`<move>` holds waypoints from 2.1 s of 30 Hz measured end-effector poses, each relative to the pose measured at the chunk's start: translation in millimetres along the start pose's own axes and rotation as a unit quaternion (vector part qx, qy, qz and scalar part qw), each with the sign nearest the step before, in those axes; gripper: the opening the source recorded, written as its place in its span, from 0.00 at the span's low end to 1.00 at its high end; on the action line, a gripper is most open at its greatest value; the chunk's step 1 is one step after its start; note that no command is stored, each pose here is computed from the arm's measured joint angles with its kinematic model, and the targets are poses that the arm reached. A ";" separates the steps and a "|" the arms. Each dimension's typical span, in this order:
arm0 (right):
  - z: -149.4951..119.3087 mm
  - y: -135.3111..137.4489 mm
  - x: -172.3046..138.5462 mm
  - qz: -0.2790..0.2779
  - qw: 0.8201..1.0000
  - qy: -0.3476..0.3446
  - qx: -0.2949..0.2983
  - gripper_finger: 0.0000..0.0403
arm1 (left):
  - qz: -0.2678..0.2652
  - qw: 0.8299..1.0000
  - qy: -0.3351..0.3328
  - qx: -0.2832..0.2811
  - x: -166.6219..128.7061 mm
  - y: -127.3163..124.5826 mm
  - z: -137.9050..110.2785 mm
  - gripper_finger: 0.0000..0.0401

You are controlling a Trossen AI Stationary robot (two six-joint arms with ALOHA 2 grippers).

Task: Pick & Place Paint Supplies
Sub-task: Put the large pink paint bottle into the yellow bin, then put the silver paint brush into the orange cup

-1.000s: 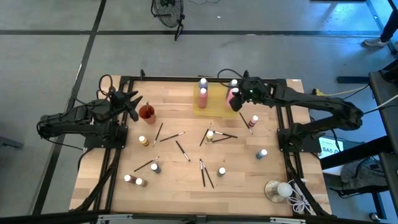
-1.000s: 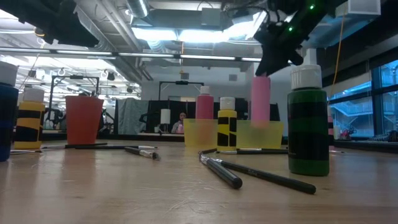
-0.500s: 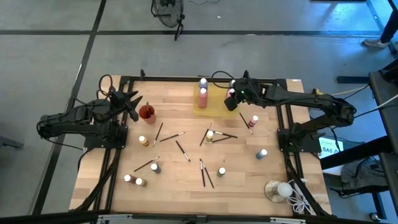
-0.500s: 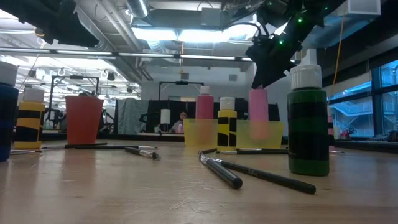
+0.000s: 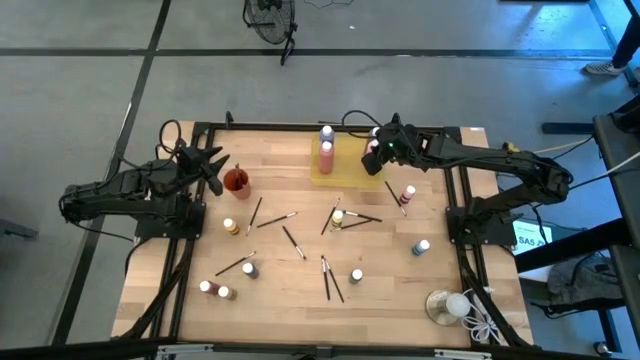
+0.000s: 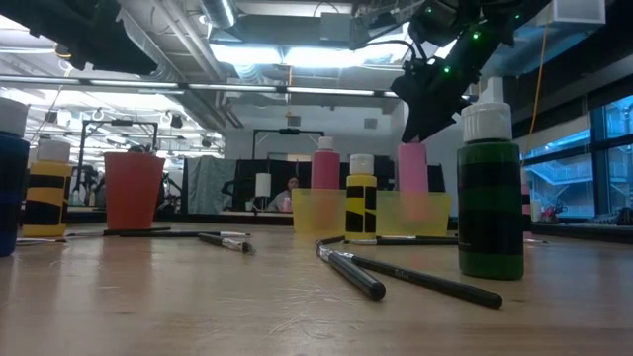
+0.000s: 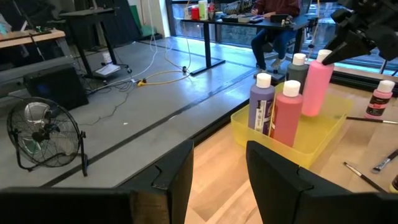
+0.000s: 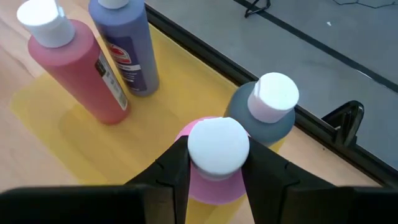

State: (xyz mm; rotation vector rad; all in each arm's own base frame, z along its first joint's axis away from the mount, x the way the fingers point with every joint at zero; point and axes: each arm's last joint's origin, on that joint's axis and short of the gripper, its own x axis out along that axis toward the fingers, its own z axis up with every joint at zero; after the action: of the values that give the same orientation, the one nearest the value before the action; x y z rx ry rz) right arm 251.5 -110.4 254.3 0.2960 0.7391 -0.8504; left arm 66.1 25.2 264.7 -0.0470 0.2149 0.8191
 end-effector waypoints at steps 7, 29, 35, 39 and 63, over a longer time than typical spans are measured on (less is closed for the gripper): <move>-0.1 0.1 0.0 0.002 1.000 0.001 0.000 0.29 | 0.001 1.000 0.000 0.000 0.0 0.0 0.0 0.36; -18.8 -1.7 13.2 0.007 1.000 -0.001 0.029 0.36 | 0.001 1.000 0.000 0.000 0.0 0.1 0.0 0.36; -19.0 -1.1 13.9 0.013 1.000 -0.001 0.027 0.52 | 0.001 1.000 0.000 0.000 0.0 0.1 0.0 0.36; -18.8 -0.9 13.9 0.015 1.000 -0.001 0.026 0.55 | 0.001 1.000 0.000 0.000 0.0 0.1 0.0 0.36; 37.4 11.5 -65.4 0.128 0.991 0.023 -0.041 0.56 | 0.001 1.000 0.000 0.000 0.1 0.0 0.0 0.36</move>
State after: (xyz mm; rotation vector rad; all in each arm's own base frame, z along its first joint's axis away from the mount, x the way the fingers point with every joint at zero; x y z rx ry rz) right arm 249.6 -84.7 326.1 0.3306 0.7592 -0.5711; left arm 66.2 25.3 264.6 -0.0467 0.2151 0.8211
